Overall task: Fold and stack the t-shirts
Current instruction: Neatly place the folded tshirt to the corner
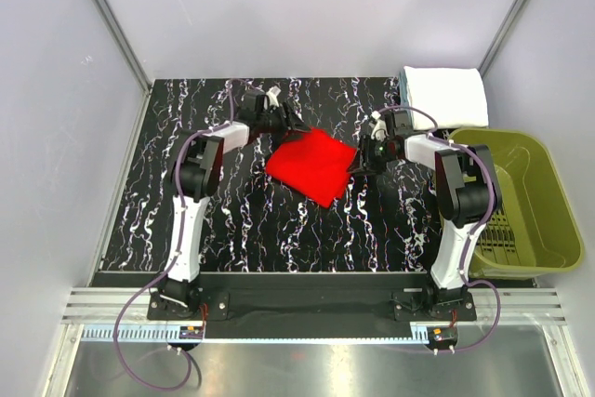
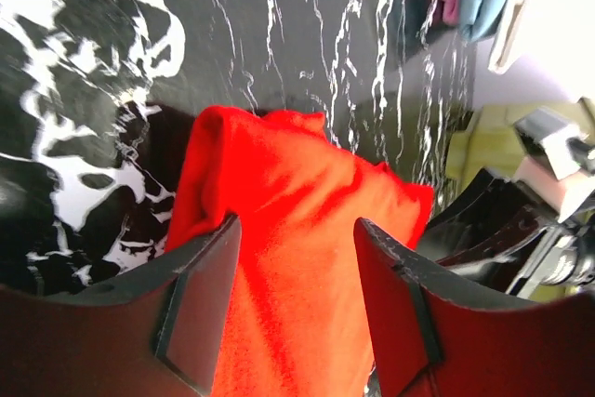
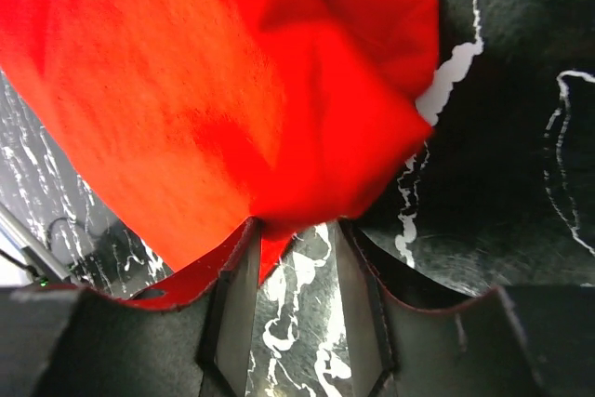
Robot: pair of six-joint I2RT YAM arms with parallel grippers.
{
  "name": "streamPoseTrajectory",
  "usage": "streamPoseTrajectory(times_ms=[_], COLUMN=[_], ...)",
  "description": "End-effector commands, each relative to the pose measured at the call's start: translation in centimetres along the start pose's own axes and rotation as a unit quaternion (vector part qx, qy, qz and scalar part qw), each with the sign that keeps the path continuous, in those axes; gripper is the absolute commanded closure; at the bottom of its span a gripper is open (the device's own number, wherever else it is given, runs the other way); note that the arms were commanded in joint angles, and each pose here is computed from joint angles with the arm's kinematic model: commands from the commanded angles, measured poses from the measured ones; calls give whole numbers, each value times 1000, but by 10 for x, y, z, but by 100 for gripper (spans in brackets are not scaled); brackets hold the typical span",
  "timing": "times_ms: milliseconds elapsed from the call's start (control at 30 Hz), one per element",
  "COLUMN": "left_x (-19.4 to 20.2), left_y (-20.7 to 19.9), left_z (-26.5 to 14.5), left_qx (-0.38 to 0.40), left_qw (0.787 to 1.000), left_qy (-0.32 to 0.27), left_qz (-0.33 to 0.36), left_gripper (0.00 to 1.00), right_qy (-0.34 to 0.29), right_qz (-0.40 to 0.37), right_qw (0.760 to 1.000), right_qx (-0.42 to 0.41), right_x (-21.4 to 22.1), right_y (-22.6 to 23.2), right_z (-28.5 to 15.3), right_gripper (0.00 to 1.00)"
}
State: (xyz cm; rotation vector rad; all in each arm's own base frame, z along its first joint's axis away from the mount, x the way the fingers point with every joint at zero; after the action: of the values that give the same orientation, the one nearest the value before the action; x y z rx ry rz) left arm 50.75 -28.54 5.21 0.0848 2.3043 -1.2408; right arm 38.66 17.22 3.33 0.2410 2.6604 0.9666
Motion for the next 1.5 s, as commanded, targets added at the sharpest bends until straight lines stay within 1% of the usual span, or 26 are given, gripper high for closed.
streamPoseTrajectory(times_ms=[0,100,133,200,233,267,300,333,367,400,433,467,500,533,567,600,633,667,767,833,900,1033,1167,1300,1400,1467], left_x=[-41,-52,-62,-68,-78,-82,-82,-85,-75,-69,-71,-52,-44,-45,-29,-22,-20,-13,20,31,42,67,76,77,85,97], left_y=[-17,-43,-63,-74,-94,-98,-95,-105,-101,-99,-106,-95,-97,-110,-102,-100,-101,-96,-71,-55,-40,-6,7,13,11,10], left_z=[-11,-30,-44,-62,-78,-87,-96,-109,-115,-121,-138,-144,-150,-169,-172,-179,-189,-191,-190,-185,-179,-160,-153,-152,-149,-148], left_qx=[29,56,68,68,76,73,56,51,35,18,-13,-43,-60,-77,-91,-103,-116,-126,-148,-159,-168,-182,-188,-198,-184,-174], left_qw=[998,996,993,992,989,988,990,989,992,992,989,991,986,979,979,976,973,971,973,972,973,974,974,971,975,978], left_qy=[-60,-71,-83,-92,-107,-114,-110,-113,-96,-87,-100,-77,-75,-95,-84,-79,-85,-78,-32,-15,2,54,67,68,75,84], left_qz=[13,25,42,52,68,73,70,79,69,91,110,105,139,162,162,174,183,185,177,172,159,123,110,113,102,83], left_gripper=[41,41,40,39,39,38,37,37,38,39,39,39,39,38,38,37,37,37,36,36,36,36,36,35,36,37], right_qy=[-30,-41,-42,-50,-52,-65,-70,-72,-90,-87,-89,-98,-99,-102,-121,-133,-139,-152,-160,-161,-162,-167,-170,-162,-158,-153], right_qz=[-43,-44,-41,-27,-21,-11,-4,4,10,18,23,25,28,33,33,33,37,42,51,52,58,51,45,31,23,9], right_qw=[999,998,998,998,998,998,998,997,996,995,995,994,993,993,991,990,989,987,985,985,985,984,982,984,985,987], right_qx=[1,-4,-7,-14,-12,-5,4,13,22,33,39,48,51,54,49,43,46,40,31,22,32,43,62,59,63,48], right_x=[-23,-30,-31,-32,-30,-31,-29,-24,-26,-22,-20,-19,-15,-11,-11,-12,-8,-8,-6,-8,-9,-13,-17,-16,-16,-18], right_y=[13,26,31,41,42,45,43,39,42,40,40,41,43,41,48,51,49,54,58,61,58,55,48,48,42,43], right_z=[-11,-24,-27,-38,-42,-50,-54,-57,-67,-72,-76,-86,-91,-95,-107,-112,-114,-122,-127,-127,-126,-125,-125,-121,-115,-106], right_gripper=[55,55,54,52,50,45,43,40,36,35,33,32,26,16,8,1,0,1,0,1,0,0,0,0,0,0])
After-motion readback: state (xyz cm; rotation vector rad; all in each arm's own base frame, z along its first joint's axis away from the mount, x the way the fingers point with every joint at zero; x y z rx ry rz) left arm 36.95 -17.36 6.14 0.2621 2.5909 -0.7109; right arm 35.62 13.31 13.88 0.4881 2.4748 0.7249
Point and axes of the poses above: each gripper's point midway between its finger pads, its own z axis out along the fingers, its own y axis along the line the jaws close on, x = y × z, the point moved 1 cm from there along -z, back along the fingers, and after that the axes turned 11 degrees about z, right-handed, at the moved point
